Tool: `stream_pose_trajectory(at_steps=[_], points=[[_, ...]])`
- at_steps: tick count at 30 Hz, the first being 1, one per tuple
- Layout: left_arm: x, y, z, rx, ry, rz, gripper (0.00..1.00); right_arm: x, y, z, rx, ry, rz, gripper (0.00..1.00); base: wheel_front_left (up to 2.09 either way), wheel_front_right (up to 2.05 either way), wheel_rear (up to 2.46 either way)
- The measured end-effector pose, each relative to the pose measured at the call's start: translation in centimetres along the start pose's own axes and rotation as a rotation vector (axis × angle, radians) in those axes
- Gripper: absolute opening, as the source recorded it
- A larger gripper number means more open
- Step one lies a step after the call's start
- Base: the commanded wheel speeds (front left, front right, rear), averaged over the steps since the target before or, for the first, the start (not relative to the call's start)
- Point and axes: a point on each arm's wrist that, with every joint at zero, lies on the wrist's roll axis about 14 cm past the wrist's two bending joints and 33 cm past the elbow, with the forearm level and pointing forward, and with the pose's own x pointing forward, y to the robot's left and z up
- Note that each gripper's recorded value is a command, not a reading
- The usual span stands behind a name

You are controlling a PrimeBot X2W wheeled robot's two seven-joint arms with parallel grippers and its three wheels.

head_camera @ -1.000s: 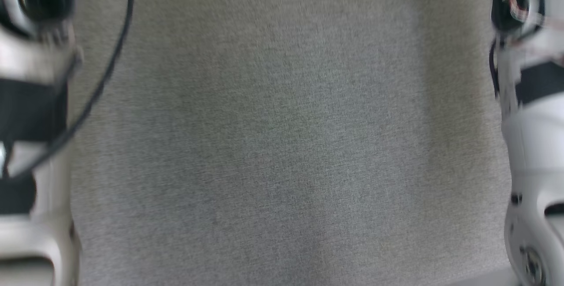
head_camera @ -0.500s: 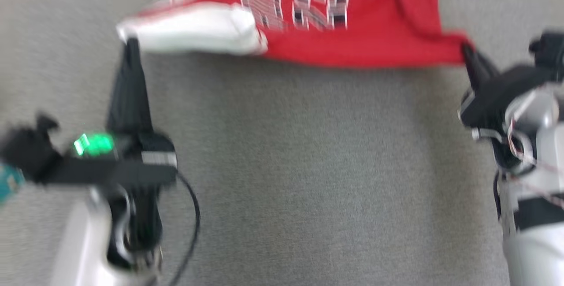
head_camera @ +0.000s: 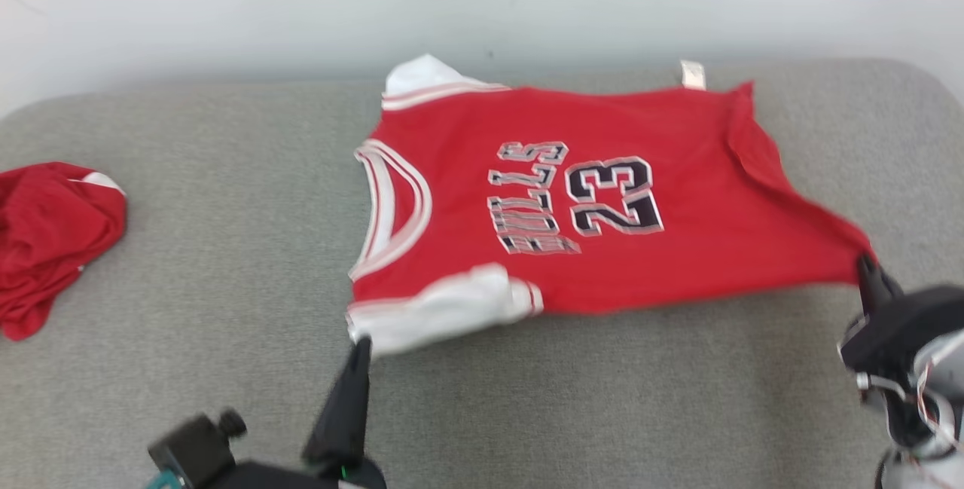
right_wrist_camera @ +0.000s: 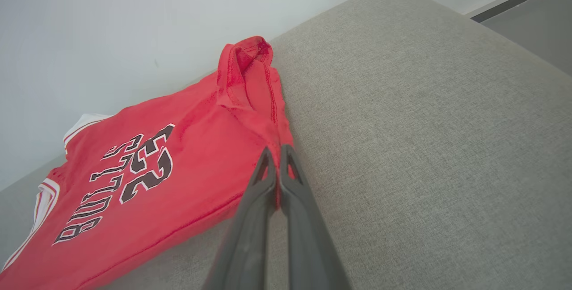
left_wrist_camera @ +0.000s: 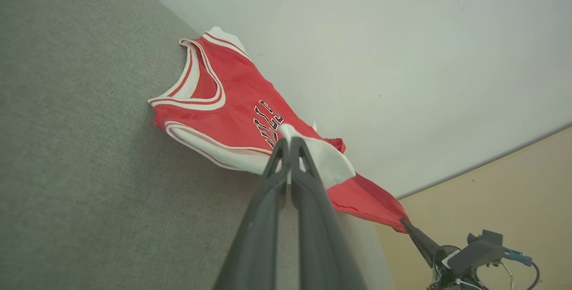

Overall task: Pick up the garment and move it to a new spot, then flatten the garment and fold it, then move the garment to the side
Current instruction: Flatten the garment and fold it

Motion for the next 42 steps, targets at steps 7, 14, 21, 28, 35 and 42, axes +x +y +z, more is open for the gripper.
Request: stream_pose_trajectory(at_steps=[7,14,21,28,35,42], points=[[-4.8,4.0,-4.1,-0.059,0.221,0.161,0.0,-2.0,-1.4,-4.1,-0.059,0.098,-0.034,0.0,0.0,0.0,0.0],[-8.7,6.2,-7.7,-0.088,0.4,0.246,0.0,-3.4,-3.9,-8.8,-0.046,0.206,-0.088,0.0,0.0,0.0,0.0],[-11.2,7.1,-8.3,-0.128,0.454,0.311,0.0,-4.7,-5.8,-11.0,-0.041,0.255,-0.135,0.0,0.0,0.0,0.0],[-11.5,6.9,-7.9,-0.122,0.447,0.303,0.0,-5.3,-6.7,-11.4,-0.017,0.257,-0.157,0.0,0.0,0.0,0.0],[-9.5,6.0,-6.4,-0.099,0.368,0.217,0.0,-4.9,-5.9,-10.5,0.051,0.202,-0.122,0.0,0.0,0.0,0.0],[-3.2,3.4,-4.3,-0.02,0.296,0.069,0.0,-2.7,-3.4,-7.1,0.052,0.108,-0.062,0.0,0.0,0.0,0.0]])
